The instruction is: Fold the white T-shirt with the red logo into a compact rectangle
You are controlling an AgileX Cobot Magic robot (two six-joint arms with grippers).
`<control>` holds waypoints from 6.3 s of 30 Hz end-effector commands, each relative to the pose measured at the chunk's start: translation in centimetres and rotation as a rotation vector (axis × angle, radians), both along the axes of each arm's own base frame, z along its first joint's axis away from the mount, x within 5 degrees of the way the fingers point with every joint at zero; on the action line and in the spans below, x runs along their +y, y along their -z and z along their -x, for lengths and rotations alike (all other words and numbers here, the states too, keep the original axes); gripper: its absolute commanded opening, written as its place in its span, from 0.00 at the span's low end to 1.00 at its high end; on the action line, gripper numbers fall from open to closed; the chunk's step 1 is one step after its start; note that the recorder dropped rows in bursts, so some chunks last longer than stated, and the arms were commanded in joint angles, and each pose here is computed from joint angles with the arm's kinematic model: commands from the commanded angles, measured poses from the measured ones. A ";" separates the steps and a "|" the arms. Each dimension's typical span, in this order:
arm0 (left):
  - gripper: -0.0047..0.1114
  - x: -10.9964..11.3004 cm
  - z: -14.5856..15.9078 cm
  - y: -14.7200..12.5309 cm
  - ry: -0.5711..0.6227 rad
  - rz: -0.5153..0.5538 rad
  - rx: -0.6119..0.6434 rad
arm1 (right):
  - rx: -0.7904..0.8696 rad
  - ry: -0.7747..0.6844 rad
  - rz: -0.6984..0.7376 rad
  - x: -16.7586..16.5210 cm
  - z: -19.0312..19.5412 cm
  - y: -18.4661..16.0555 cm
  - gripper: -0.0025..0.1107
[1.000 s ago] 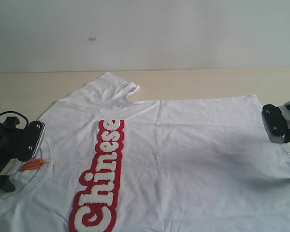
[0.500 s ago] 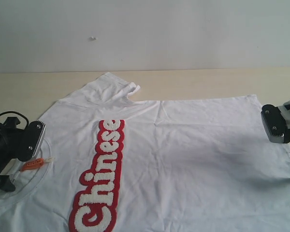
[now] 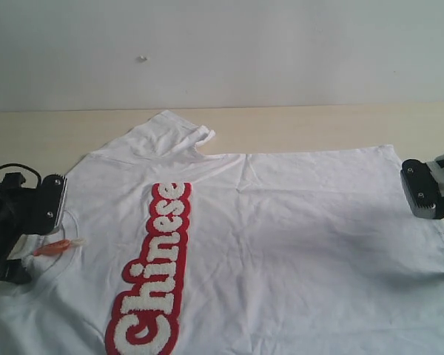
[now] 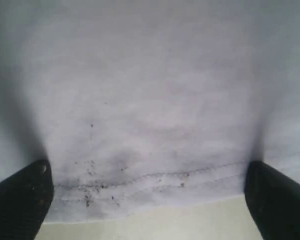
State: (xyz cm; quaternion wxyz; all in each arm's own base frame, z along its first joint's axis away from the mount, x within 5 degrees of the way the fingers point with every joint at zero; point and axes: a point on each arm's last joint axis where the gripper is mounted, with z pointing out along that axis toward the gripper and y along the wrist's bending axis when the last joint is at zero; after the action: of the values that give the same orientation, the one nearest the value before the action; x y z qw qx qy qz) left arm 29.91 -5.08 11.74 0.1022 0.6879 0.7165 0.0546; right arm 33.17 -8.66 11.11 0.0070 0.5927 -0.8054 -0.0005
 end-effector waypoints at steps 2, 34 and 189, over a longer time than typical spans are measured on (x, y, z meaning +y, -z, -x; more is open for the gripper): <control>0.66 -0.5 1.0 -1.3 0.008 0.039 0.020 | -0.054 0.007 0.003 -0.1 -0.5 0.9 0.95; 0.66 0.1 -3.2 -0.2 0.063 0.084 0.246 | -0.065 0.015 -0.008 0.0 -0.6 0.9 0.95; 0.04 7.6 3.2 -23.2 -0.581 -0.012 -0.659 | -0.564 0.159 -0.381 5.6 3.1 -21.8 0.02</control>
State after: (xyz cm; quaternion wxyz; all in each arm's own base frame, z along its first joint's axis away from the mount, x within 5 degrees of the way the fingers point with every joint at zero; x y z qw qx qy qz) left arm 27.96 2.13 33.23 0.2779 0.4416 0.8029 0.2883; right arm 31.11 -3.73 30.96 -0.3059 0.4871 -0.8180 0.0034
